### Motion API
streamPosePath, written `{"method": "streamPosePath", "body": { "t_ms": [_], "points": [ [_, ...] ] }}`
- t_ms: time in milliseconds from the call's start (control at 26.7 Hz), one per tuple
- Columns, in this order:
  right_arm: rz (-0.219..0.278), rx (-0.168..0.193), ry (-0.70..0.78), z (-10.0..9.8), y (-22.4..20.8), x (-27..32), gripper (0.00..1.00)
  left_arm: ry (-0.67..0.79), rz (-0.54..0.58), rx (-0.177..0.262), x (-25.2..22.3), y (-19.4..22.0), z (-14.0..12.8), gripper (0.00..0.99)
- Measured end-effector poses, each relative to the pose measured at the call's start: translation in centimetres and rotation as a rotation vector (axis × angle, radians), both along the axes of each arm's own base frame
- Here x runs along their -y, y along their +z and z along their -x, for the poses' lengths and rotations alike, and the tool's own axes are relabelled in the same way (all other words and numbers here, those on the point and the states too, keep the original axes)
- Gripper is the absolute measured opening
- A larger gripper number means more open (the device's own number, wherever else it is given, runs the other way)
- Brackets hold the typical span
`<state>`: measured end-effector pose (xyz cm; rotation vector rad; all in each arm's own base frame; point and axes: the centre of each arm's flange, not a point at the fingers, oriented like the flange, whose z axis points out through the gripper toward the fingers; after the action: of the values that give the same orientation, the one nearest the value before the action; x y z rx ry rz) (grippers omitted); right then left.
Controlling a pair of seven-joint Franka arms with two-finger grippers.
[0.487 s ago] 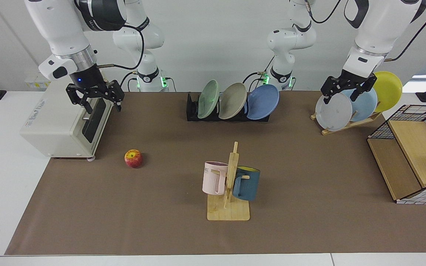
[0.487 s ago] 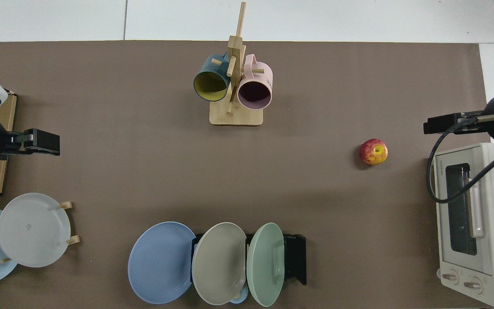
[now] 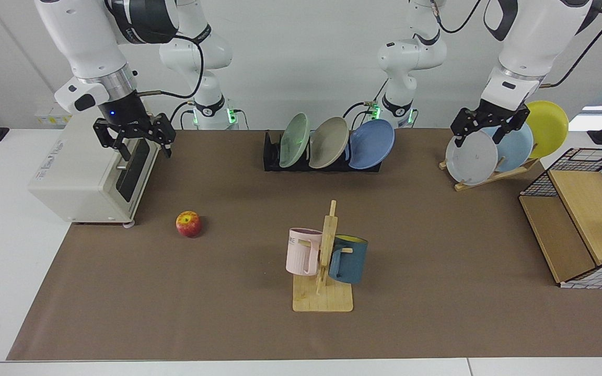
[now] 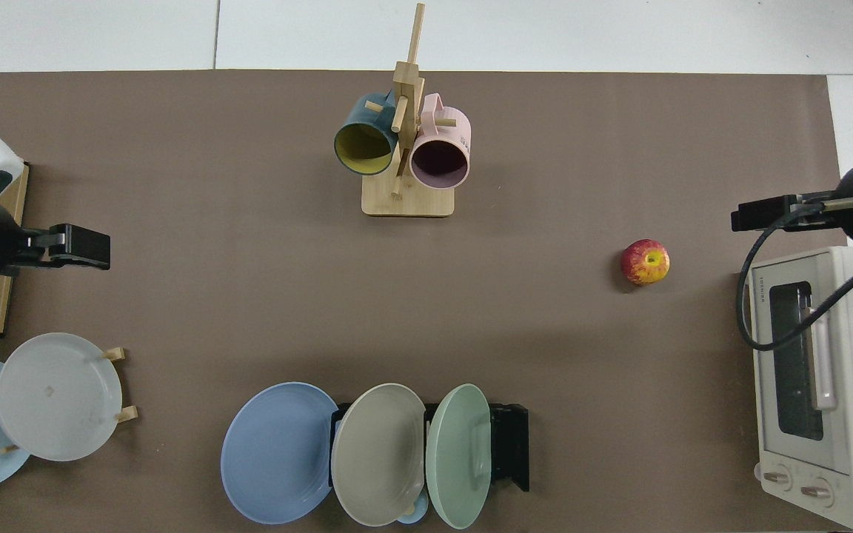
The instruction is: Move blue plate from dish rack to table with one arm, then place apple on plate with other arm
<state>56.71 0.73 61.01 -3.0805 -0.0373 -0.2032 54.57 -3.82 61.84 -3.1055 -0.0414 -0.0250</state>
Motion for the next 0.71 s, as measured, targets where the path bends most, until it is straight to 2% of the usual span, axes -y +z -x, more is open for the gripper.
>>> {"method": "streamPosePath", "body": {
  "t_ms": [712],
  "points": [
    [0.000,0.000,0.000,0.00,0.00,0.00,1.00,-0.008,0.009,-0.012,0.62,-0.54,0.27,0.991]
  ]
}}
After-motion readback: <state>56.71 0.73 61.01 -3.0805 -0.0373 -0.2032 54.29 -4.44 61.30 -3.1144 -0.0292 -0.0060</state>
